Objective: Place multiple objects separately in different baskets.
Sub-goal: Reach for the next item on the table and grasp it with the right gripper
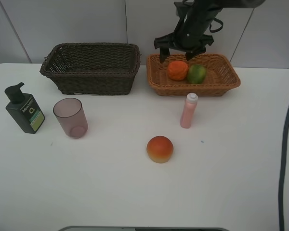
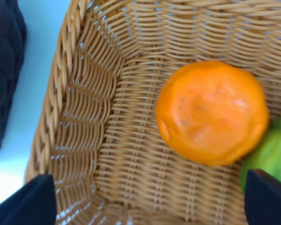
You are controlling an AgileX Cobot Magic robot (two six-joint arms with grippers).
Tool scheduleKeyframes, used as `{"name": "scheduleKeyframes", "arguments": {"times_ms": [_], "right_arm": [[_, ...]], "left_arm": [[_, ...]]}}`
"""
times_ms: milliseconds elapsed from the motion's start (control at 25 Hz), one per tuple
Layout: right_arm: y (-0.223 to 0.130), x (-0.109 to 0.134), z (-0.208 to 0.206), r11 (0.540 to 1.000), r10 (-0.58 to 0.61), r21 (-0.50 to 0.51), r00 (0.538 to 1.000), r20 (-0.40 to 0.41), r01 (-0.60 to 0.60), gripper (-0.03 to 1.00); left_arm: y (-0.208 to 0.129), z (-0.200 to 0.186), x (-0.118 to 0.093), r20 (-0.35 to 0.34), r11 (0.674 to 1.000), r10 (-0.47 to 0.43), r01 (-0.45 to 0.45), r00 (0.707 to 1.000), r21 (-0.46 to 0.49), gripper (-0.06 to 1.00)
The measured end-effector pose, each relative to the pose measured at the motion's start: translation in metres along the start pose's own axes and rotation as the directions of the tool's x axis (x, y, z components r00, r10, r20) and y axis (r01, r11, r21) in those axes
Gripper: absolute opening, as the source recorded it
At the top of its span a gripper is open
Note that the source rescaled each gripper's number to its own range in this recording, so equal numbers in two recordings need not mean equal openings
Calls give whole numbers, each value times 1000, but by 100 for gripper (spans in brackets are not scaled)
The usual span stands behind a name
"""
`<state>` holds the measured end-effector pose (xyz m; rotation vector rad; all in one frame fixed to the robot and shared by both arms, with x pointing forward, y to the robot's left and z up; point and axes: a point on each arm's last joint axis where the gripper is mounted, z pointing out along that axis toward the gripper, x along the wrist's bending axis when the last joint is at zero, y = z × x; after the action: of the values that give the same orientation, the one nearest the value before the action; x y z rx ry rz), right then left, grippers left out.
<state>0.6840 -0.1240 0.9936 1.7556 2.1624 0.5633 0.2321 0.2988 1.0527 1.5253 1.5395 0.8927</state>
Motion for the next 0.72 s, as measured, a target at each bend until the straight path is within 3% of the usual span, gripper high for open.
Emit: {"name": "scheduleKeyframes", "arguments": {"times_ms": [360, 560, 720], "right_arm": [[-21, -8, -63, 996, 56, 64, 995, 81, -61, 77], [-58, -12, -78, 986, 118, 108, 988, 103, -129, 91], [-79, -11, -83, 976, 152, 137, 982, 116, -167, 95]], "left_arm": [[0, 0, 0, 0, 1000, 0, 0, 1000, 0, 89], [0, 0, 0, 0, 1000, 0, 0, 1000, 0, 89], [0, 0, 0, 0, 1000, 0, 0, 1000, 0, 89]]}}
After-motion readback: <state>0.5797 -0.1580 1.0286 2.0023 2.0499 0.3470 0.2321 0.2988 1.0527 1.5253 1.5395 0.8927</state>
